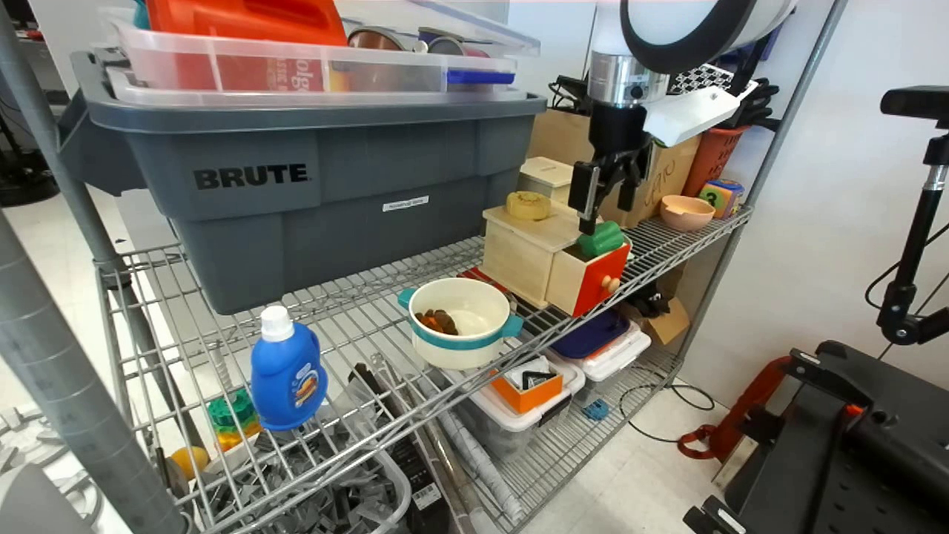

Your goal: Pick up the green pepper plush toy and put it in the boy to the left, pick up the light green object and put it in the bowl to the right

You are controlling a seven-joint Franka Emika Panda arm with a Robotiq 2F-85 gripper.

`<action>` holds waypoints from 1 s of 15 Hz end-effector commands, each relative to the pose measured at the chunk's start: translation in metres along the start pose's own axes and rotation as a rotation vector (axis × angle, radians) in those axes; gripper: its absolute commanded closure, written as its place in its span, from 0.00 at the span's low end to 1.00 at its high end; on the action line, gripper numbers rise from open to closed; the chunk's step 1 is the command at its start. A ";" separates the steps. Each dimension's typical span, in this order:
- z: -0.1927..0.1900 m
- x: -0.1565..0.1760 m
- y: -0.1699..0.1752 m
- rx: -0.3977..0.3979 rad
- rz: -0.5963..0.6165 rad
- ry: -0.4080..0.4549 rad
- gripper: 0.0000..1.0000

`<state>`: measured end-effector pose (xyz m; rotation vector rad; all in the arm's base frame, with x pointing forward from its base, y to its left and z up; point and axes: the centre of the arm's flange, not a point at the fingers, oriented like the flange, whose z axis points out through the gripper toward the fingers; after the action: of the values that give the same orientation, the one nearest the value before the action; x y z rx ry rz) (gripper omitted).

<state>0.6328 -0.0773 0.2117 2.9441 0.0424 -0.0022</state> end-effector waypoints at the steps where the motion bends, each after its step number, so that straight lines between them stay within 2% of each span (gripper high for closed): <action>1: 0.005 0.015 -0.005 0.010 -0.012 -0.017 0.00; 9: 0.030 0.030 -0.034 0.007 -0.051 -0.064 0.00; 15: 0.026 0.031 -0.033 0.004 -0.052 -0.067 0.00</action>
<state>0.6553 -0.0496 0.1753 2.9362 0.1072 -0.0954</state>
